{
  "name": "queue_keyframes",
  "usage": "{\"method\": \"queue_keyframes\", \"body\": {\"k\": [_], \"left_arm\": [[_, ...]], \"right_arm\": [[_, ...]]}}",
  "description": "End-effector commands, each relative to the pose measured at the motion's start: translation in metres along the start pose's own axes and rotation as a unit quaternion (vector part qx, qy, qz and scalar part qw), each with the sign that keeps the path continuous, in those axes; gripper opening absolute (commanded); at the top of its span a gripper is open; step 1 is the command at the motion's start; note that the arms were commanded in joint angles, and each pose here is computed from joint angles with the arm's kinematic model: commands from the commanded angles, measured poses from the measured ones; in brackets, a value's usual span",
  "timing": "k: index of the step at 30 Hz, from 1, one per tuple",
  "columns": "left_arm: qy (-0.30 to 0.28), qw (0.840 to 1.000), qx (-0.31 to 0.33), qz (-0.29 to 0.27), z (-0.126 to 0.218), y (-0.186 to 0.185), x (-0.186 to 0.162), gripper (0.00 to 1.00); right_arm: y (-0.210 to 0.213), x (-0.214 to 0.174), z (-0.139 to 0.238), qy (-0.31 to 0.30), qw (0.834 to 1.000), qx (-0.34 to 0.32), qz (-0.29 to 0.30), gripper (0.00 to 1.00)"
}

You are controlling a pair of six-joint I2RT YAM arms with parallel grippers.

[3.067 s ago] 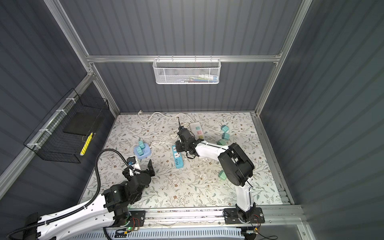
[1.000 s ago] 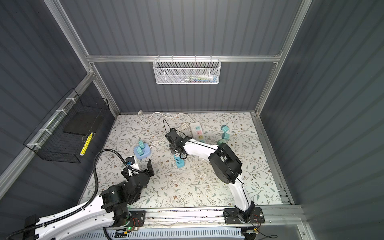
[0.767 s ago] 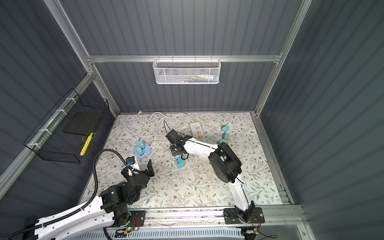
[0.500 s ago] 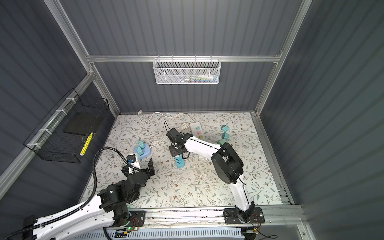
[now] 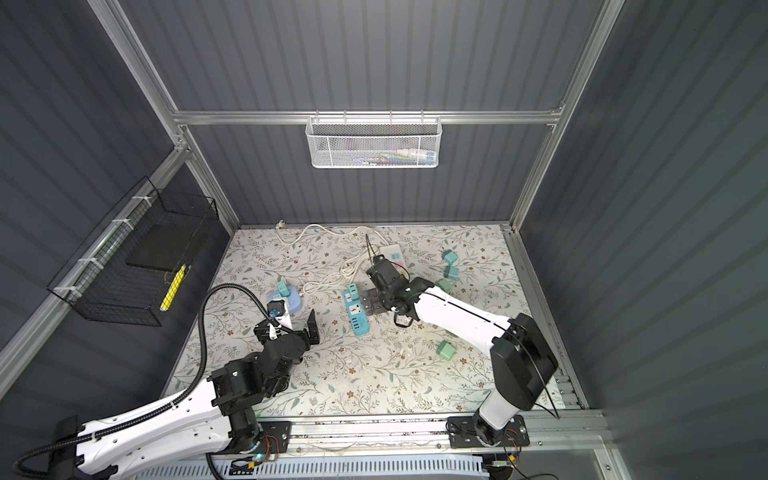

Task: Insert the plug
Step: 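Press the teal cube into the teal strip outlet and open the right gripper, then move the right gripper to a green cube beside the white strip and grasp it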

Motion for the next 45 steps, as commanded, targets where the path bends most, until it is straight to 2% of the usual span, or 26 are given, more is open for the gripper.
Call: {"method": "queue_keyframes", "body": {"k": [1, 3, 6, 8, 12, 16, 22, 26, 31, 34, 45], "left_arm": [[-0.021, 1.0, -0.001, 0.016, 0.0, -0.004, 0.024, 1.0], [-0.023, 1.0, -0.005, 0.011, -0.001, -0.009, 0.026, 1.0], [-0.023, 1.0, -0.014, 0.005, -0.004, -0.017, 0.028, 1.0], [-0.017, 1.0, -0.014, -0.003, -0.008, -0.024, 0.03, 1.0], [0.017, 0.999, -0.021, -0.032, -0.022, -0.041, 0.025, 1.0], [0.059, 0.996, -0.055, -0.047, -0.037, -0.066, 0.013, 1.0], [0.095, 0.988, -0.091, -0.08, -0.049, -0.095, -0.001, 0.99], [0.096, 0.986, -0.099, -0.09, -0.052, -0.101, -0.003, 0.99], [0.097, 0.985, -0.107, -0.096, -0.055, -0.105, -0.005, 1.0], [0.1, 0.984, -0.109, -0.097, -0.057, -0.107, -0.007, 0.99], [0.101, 0.985, -0.108, -0.093, -0.058, -0.102, -0.008, 1.0]], "right_arm": [[-0.04, 0.015, 0.02, -0.09, 0.992, -0.07, -0.054, 0.99], [-0.062, 0.008, 0.027, -0.112, 0.987, -0.087, -0.079, 0.99], [-0.096, -0.006, 0.032, -0.087, 0.98, -0.086, -0.155, 0.98], [-0.112, -0.014, 0.037, -0.067, 0.977, -0.078, -0.187, 0.92], [-0.144, -0.034, 0.046, -0.084, 0.963, -0.101, -0.234, 0.88], [-0.174, -0.073, 0.041, -0.024, 0.947, -0.151, -0.283, 0.87], [-0.179, -0.121, 0.041, 0.034, 0.932, -0.172, -0.318, 0.86], [-0.169, -0.145, 0.032, 0.069, 0.928, -0.142, -0.338, 0.84], [-0.15, -0.157, 0.017, 0.1, 0.931, -0.079, -0.342, 0.85], [-0.145, -0.162, 0.013, 0.111, 0.927, -0.065, -0.353, 0.85], [-0.151, -0.186, 0.009, 0.144, 0.919, -0.111, -0.35, 0.66]]}}
Point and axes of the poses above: each gripper's point midway between its finger pads, its own z axis back along the fingers, its own y axis along the line the jaws close on, x = y × z, the point moved 2 cm from there along z, back along the fingers, and after that the axes turned 6 degrees about -z, right-handed, at the moved point
